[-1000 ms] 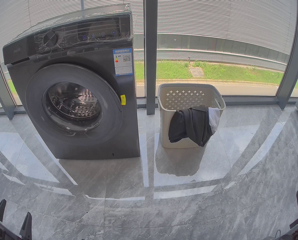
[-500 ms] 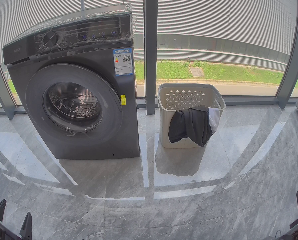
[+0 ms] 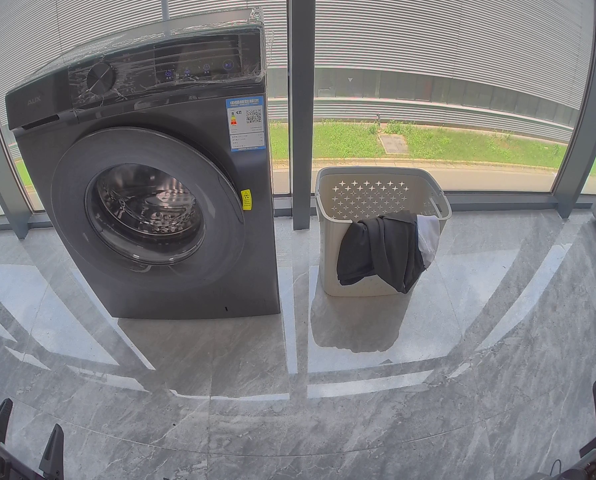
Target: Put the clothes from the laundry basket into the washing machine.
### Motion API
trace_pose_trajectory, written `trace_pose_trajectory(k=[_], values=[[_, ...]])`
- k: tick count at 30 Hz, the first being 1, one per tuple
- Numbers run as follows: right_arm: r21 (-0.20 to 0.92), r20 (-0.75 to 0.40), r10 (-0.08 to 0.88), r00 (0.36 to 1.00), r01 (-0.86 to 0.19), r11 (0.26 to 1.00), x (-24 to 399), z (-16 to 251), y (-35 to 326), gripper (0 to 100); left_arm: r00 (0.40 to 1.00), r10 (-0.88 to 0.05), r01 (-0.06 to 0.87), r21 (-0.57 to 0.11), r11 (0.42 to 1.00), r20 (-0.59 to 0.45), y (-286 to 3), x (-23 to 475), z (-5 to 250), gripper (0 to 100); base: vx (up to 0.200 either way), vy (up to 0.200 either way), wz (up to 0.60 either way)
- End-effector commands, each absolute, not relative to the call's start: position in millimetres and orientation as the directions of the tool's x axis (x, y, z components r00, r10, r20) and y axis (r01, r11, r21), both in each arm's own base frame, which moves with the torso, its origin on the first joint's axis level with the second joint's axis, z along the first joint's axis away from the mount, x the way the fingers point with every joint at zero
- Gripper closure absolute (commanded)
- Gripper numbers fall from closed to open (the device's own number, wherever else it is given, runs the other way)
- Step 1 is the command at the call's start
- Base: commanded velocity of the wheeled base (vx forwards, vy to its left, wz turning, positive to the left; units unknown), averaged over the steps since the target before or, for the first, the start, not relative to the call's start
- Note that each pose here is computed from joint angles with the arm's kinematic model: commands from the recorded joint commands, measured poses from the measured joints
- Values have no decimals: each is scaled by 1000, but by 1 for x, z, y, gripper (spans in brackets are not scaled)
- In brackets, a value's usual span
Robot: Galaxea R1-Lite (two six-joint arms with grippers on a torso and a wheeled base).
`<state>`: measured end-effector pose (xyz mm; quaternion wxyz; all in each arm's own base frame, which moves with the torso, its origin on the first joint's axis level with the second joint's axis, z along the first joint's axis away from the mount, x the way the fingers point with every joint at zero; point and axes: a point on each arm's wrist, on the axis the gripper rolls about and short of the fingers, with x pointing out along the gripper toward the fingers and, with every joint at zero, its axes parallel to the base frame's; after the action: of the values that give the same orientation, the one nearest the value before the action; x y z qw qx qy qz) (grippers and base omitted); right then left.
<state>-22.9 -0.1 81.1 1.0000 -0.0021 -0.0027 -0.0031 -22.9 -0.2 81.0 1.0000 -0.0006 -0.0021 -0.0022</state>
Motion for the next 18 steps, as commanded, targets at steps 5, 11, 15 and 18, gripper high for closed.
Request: trace_pose_trajectory(k=[5,11,15,18], values=[[-5,2,-6,1000,6,1000,-23,76,0,100,1000,-5,5,-2,1000,3,0,-23,76,0,0,0,0],[-5,2,-6,1000,6,1000,-23,76,0,100,1000,-5,5,-2,1000,3,0,-23,76,0,0,0,0],[-5,2,-6,1000,6,1000,-23,76,0,100,1000,-5,5,-2,1000,3,0,-23,76,0,0,0,0],[-5,2,-6,1000,6,1000,-23,76,0,100,1000,-3,3,-2,1000,3,0,-23,76,0,0,0,0]])
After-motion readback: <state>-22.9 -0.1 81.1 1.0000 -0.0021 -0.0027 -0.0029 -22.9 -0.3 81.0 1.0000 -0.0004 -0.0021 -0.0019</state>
